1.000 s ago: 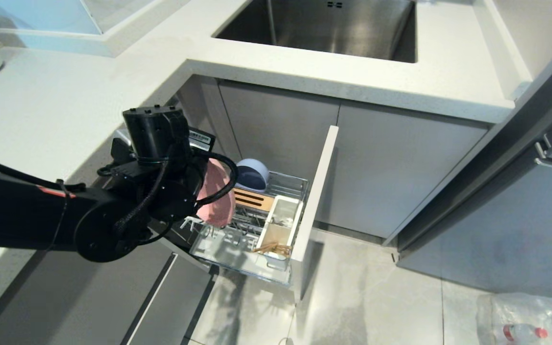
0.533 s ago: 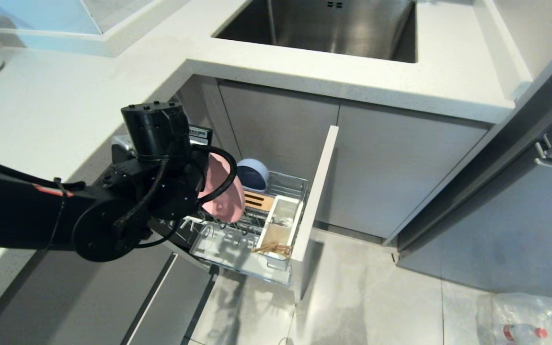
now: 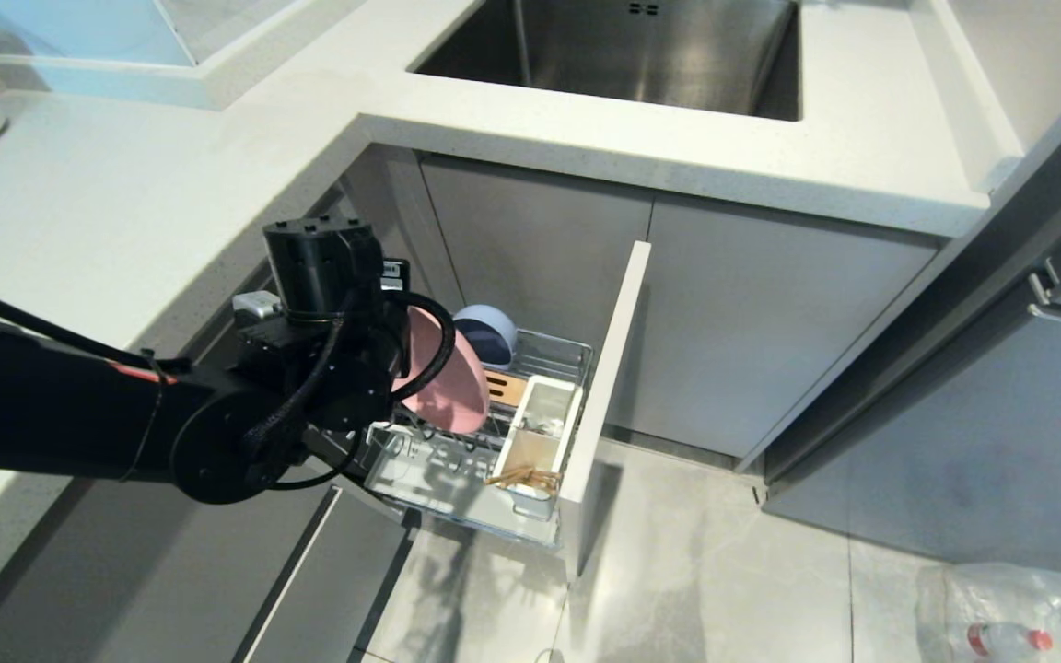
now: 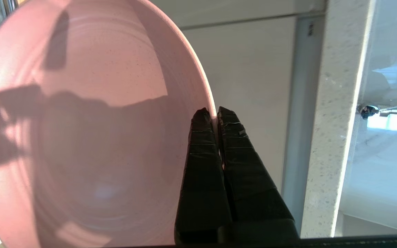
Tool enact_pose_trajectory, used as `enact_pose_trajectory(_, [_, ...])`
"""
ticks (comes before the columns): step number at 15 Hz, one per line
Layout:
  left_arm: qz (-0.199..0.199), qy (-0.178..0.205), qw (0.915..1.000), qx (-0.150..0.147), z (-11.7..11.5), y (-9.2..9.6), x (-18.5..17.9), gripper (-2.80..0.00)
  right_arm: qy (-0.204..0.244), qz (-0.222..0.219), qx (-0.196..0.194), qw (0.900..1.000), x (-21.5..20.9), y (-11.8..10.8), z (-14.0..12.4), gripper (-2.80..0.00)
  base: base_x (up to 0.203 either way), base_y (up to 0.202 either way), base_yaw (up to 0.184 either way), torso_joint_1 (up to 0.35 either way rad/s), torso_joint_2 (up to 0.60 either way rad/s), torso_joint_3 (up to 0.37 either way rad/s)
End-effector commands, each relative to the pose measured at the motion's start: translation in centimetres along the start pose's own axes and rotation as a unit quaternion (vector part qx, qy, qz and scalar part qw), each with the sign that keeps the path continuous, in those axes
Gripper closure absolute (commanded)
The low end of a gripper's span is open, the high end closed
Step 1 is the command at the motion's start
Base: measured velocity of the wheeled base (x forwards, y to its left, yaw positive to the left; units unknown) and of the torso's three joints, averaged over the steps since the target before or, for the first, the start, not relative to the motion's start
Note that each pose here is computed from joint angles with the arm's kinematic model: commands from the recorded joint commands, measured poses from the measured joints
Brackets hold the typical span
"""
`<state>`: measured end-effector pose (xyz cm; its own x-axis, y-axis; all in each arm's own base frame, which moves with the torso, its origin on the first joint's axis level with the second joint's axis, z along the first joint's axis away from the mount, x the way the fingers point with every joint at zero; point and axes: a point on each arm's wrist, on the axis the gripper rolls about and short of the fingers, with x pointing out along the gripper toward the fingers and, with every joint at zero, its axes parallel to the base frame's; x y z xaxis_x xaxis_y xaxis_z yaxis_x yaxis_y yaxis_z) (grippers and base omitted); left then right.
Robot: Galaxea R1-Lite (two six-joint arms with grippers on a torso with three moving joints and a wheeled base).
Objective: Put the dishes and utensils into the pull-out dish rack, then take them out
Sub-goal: Pick up the plate and place it in the cupboard
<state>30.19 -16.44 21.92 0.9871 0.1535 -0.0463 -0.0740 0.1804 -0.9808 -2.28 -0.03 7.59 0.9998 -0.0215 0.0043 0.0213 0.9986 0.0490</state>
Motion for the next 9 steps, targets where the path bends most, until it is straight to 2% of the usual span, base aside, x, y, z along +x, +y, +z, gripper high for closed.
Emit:
enact_pose_trajectory(1, [0.006, 0.000, 1.0000, -0.006, -0.24, 0.60, 0.46, 0.00, 0.001, 0.000, 0.000, 1.000, 0.01, 0.00, 0.01, 0.00, 0.000, 0.000, 0.000, 0.000, 0.00, 0.000])
enact_pose_trajectory(4, [0.010, 0.003, 0.9998, -0.016, -0.16, 0.98, 0.81, 0.00, 0.001, 0.000, 0.000, 1.000, 0.01, 0.00, 0.01, 0.00, 0.000, 0.000, 0.000, 0.000, 0.00, 0.000])
enact_pose_trajectory(9, [0.015, 0.007, 0.9997, -0.016, -0.23, 1.42, 1.06, 0.00, 0.001, 0.000, 0.000, 1.000, 0.01, 0.00, 0.01, 0.00, 0.000, 0.000, 0.000, 0.000, 0.00, 0.000])
